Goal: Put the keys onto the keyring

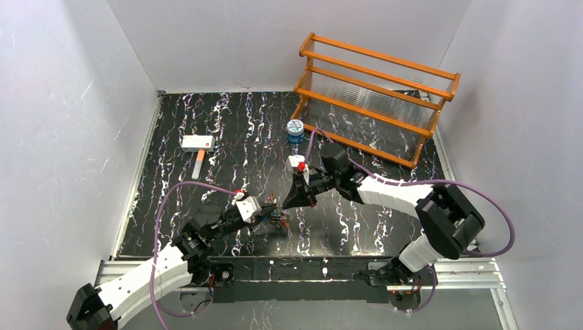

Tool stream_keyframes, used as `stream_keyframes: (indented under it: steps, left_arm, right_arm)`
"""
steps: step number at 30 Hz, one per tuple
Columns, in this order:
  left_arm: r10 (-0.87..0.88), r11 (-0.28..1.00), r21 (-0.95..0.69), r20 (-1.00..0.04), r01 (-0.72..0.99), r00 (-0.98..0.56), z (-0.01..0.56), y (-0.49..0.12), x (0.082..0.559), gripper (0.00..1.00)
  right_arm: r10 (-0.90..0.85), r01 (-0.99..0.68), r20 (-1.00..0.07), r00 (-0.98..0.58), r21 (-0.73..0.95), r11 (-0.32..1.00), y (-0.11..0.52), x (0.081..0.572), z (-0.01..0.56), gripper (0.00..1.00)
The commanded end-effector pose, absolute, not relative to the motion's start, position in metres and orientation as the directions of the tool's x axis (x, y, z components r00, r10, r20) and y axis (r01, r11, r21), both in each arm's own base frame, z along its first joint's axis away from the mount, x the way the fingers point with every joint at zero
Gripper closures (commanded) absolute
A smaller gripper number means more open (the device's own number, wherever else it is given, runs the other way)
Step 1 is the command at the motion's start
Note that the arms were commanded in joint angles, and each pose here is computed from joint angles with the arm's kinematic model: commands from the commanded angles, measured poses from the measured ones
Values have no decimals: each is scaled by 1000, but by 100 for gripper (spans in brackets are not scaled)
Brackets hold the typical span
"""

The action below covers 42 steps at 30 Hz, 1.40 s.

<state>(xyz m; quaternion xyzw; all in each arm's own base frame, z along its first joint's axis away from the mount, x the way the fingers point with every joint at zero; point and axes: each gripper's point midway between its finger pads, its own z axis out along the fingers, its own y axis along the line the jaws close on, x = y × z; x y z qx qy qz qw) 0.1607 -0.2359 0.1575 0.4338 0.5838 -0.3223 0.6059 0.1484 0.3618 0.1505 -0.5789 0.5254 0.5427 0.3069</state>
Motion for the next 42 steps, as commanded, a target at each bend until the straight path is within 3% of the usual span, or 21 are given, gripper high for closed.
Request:
stream_keyframes:
  steps: [1, 14, 25, 27, 35, 42]
  left_arm:
    - [10, 426, 182, -980, 886, 197, 197, -239, 161, 100]
    - [-13, 424, 164, -982, 891, 187, 198, -242, 162, 100]
    - [-8, 418, 146, -986, 897, 165, 191, -243, 161, 100]
    - [-9, 420, 142, -987, 896, 161, 189, -243, 161, 100]
    - [-4, 429, 138, -988, 893, 155, 188, -241, 162, 100]
    - [25, 461, 163, -985, 872, 171, 190, -237, 169, 100]
  right_arm:
    - [-248, -945, -964, -100, 170, -279, 362, 148, 150, 99]
    - [-201, -964, -979, -14, 66, -257, 368, 145, 139, 99]
    - [-169, -981, -981, 98, -67, -181, 386, 144, 137, 92]
    - [-162, -983, -980, 119, -93, -160, 388, 145, 137, 86]
    - [-135, -978, -975, 178, -160, -134, 388, 146, 148, 44]
    - [-188, -982, -964, 187, -189, -6, 369, 169, 153, 32]
